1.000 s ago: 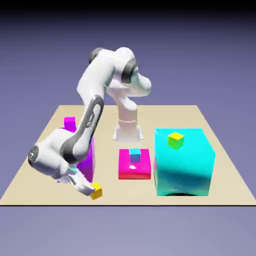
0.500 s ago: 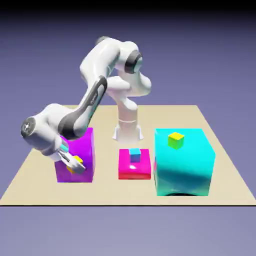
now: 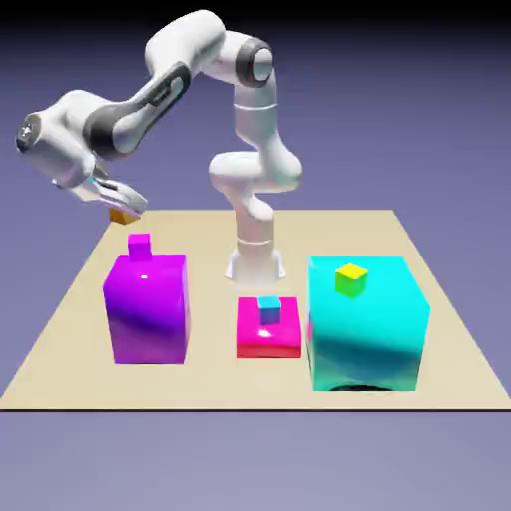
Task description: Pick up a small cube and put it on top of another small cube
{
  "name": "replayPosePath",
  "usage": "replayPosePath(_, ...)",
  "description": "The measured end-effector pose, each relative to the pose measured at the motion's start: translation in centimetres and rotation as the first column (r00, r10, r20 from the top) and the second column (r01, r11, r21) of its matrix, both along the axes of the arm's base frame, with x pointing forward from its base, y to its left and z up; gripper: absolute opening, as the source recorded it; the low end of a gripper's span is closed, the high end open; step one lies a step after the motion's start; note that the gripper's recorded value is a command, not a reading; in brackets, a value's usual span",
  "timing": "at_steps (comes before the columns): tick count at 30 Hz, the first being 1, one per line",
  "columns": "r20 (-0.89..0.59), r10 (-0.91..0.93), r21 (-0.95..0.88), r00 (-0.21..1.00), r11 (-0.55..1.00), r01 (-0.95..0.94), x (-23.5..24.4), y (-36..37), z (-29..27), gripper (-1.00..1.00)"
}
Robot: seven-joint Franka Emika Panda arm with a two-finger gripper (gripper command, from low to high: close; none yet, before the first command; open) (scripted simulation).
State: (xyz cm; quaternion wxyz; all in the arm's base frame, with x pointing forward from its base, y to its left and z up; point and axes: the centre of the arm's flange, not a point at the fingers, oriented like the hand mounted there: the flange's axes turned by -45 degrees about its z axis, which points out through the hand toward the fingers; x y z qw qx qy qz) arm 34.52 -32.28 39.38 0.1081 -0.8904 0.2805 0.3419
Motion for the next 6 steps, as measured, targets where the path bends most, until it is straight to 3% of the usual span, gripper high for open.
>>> replayPosePath(2,0.000,0.001,0.000,1.000,1.000,-0.001,-1.0,0.7,-1.9,-1.00)
replayPosePath(3,0.000,0.001,0.001,1.000,1.000,-0.001,-1.4,1.1,-2.8,1.00)
replayPosePath(6,-0.001,0.003,-0.001,1.000,1.000,-0.003,-0.9,0.7,-1.8,1.00)
